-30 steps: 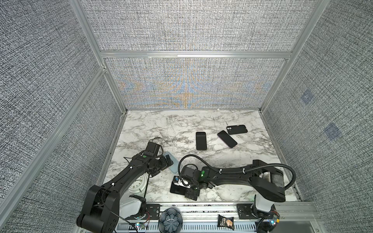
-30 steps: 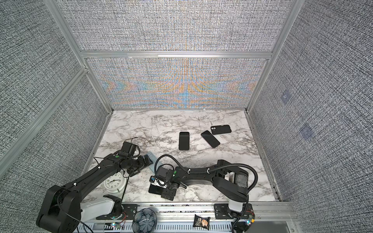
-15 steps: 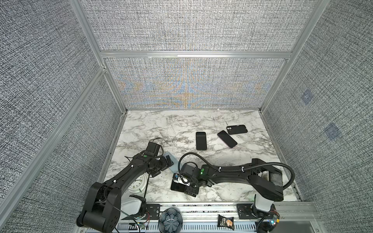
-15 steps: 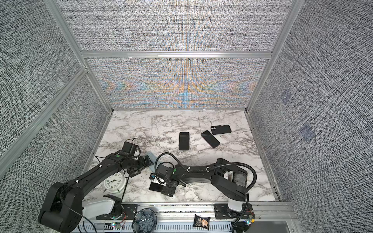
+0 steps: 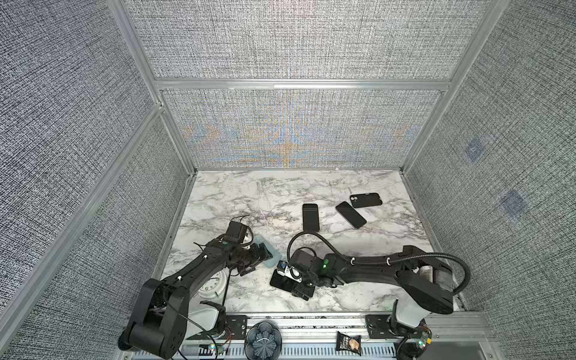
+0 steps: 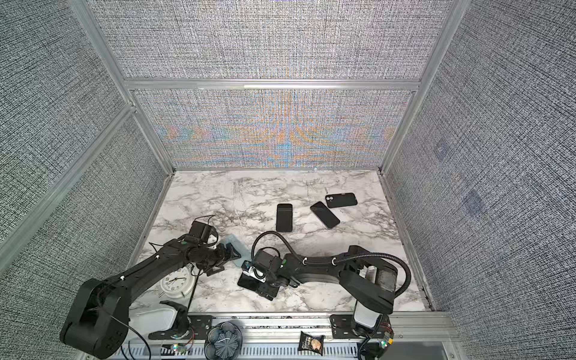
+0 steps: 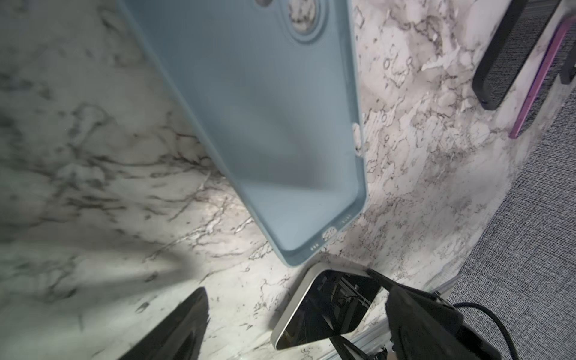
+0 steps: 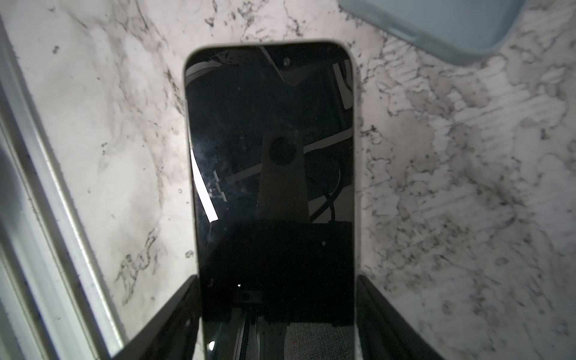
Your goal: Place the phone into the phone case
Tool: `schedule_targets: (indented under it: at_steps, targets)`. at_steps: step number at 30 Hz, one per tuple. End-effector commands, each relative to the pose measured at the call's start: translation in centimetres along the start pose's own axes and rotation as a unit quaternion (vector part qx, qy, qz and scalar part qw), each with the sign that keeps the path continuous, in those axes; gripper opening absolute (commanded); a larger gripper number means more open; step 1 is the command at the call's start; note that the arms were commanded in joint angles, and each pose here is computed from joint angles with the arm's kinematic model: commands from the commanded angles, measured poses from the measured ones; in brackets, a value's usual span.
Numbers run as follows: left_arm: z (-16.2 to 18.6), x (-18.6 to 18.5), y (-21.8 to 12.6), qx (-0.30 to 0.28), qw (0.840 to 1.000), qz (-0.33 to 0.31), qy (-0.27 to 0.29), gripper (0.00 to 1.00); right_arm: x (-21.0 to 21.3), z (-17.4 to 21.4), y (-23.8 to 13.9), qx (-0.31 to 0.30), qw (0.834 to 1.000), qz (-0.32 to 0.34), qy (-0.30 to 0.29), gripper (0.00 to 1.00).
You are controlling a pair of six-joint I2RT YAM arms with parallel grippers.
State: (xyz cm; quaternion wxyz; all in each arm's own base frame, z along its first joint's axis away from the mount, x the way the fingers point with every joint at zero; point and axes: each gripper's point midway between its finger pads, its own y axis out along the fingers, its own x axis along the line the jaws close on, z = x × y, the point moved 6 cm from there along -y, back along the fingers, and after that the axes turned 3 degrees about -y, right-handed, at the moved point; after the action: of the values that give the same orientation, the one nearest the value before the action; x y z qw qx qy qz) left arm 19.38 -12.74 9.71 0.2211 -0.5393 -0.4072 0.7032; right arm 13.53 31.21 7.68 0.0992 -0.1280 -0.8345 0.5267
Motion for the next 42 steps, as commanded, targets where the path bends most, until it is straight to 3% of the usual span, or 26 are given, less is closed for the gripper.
schedule_targets:
  at_steps: [1, 10, 19, 29, 37, 42]
  targets:
    - [0.3, -1.0, 0.0, 0.015, 0.999, 0.049, 0.013, 0.86, -0.3, -0.1, 0.1, -0.02, 1.0, -0.005, 0.019, 0.67]
    - [1.6, -1.3, 0.9, 0.045, 0.992, 0.116, 0.013, 0.73, -1.5, 0.7, -0.5, -0.063, 0.997, -0.001, 0.046, 0.66]
    - [2.8, -1.1, 2.2, 0.073, 0.988, 0.134, 0.01, 0.7, -2.1, 0.7, -0.8, -0.095, 0.994, 0.004, 0.058, 0.66]
    - [3.0, -1.2, 3.1, 0.075, 0.985, 0.156, 0.012, 0.51, -2.2, 0.3, -0.5, -0.116, 0.991, 0.002, 0.065, 0.66]
    - [2.8, -0.5, 4.3, 0.077, 0.985, 0.157, 0.003, 0.47, -2.2, 0.3, 0.0, -0.12, 0.99, -0.004, 0.073, 0.66]
    - [2.9, 0.3, 4.5, 0.07, 0.988, 0.138, 0.0, 0.53, -2.2, 0.8, 0.1, -0.117, 0.99, -0.003, 0.081, 0.66]
